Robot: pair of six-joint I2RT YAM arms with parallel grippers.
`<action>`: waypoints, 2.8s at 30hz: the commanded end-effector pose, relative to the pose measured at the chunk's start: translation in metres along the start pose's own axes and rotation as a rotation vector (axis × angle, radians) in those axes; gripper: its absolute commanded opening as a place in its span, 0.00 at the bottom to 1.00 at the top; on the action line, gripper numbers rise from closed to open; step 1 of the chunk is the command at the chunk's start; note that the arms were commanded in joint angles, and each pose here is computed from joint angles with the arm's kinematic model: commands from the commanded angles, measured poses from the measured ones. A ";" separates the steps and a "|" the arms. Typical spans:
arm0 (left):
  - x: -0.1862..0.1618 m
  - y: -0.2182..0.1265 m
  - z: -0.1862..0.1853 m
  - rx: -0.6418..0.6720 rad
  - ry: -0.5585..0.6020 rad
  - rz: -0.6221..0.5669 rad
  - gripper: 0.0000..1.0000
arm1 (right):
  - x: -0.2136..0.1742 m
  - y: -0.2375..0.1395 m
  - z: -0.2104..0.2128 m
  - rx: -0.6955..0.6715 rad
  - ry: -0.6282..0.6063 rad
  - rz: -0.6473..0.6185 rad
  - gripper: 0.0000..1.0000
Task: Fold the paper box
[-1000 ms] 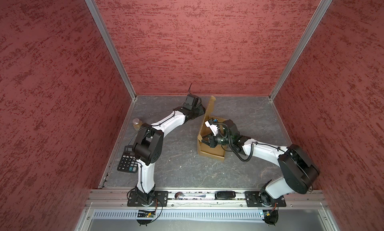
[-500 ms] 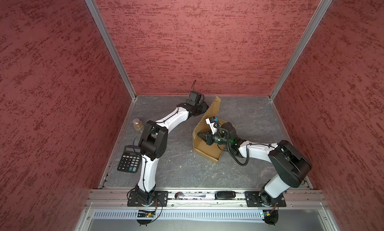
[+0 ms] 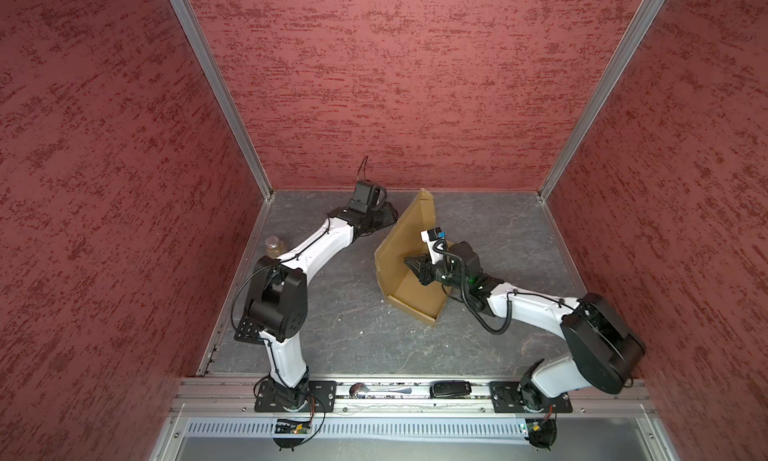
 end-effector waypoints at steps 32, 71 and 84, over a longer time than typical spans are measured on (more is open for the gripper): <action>-0.116 -0.198 0.049 0.238 0.314 -0.161 0.72 | 0.088 -0.027 -0.158 -0.307 -0.092 0.004 0.53; -0.183 -0.111 0.056 0.255 0.344 -0.055 0.35 | 0.086 -0.004 -0.184 -0.082 -0.162 0.073 0.57; -0.183 -0.110 0.058 0.260 0.355 -0.046 0.30 | 0.088 0.008 -0.203 -0.012 -0.202 0.078 0.65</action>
Point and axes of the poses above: each gripper's point midway between its finger pads, its own y axis out along the fingers, its own z axis along the line the jaws close on, x = y × z, the point moved 1 cm from there along -y, back along the fingers, and after that the axes turned 13 degrees about -y, right-handed, at the moved point
